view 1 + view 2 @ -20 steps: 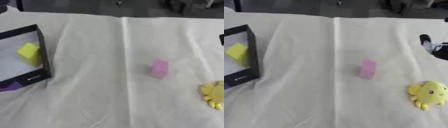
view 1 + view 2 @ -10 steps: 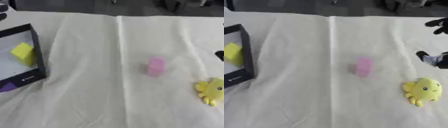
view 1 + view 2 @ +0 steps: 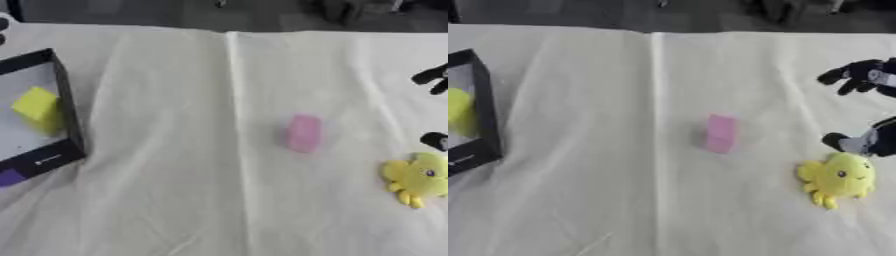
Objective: Pick up the objects with one hand, pass them to the other hand, and then place them into the box on the other side of the table.
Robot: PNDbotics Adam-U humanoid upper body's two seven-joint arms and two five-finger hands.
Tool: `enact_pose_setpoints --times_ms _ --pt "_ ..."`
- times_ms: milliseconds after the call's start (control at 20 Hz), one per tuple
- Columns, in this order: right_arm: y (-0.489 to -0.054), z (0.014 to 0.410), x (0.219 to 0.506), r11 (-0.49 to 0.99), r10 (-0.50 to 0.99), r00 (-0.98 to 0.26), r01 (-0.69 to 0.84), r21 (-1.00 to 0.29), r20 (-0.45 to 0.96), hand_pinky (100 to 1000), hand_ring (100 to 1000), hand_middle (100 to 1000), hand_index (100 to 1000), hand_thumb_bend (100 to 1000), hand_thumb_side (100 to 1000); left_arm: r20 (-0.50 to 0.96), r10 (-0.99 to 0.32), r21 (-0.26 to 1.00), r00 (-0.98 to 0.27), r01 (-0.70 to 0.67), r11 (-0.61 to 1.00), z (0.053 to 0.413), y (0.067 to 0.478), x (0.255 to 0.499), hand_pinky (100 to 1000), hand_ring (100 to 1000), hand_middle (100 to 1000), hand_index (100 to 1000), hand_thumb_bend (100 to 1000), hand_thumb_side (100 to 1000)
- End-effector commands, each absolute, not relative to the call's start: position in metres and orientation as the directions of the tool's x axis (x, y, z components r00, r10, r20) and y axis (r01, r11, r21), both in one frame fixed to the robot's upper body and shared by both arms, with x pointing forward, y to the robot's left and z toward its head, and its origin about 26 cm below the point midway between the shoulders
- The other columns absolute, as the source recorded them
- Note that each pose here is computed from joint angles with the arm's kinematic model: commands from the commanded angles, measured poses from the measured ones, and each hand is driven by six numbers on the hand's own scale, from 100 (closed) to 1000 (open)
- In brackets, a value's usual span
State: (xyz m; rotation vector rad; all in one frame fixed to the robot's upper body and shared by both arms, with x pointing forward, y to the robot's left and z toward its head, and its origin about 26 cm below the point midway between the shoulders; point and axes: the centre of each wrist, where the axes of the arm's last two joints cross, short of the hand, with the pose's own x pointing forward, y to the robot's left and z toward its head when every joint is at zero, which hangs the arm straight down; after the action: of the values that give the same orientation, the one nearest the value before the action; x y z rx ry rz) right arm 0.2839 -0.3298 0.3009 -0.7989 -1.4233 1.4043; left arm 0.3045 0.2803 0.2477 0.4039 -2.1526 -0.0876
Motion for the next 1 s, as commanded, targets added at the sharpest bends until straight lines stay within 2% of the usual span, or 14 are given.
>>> enact_pose_setpoints --times_ms 50,650,1000 --pt "-0.324 0.314 0.281 0.140 0.938 -0.301 -0.135 -0.981 0.175 862 828 874 941 410 260 0.771 -0.327 0.222 -0.546 -0.251 0.942 0.255 0.278 0.302 889 810 808 835 100 788" --pt "-0.280 0.318 0.290 0.163 0.913 -0.320 -0.278 -0.947 0.251 848 819 877 952 436 257 0.786 -0.325 0.222 -0.525 -0.251 0.942 0.256 0.276 0.302 887 807 799 827 100 787" --pt "-0.252 0.314 0.293 0.242 0.898 -0.295 -0.288 -0.927 0.326 818 785 874 954 440 278 0.789 -0.327 0.229 -0.520 -0.246 0.942 0.255 0.274 0.302 887 807 799 826 100 786"
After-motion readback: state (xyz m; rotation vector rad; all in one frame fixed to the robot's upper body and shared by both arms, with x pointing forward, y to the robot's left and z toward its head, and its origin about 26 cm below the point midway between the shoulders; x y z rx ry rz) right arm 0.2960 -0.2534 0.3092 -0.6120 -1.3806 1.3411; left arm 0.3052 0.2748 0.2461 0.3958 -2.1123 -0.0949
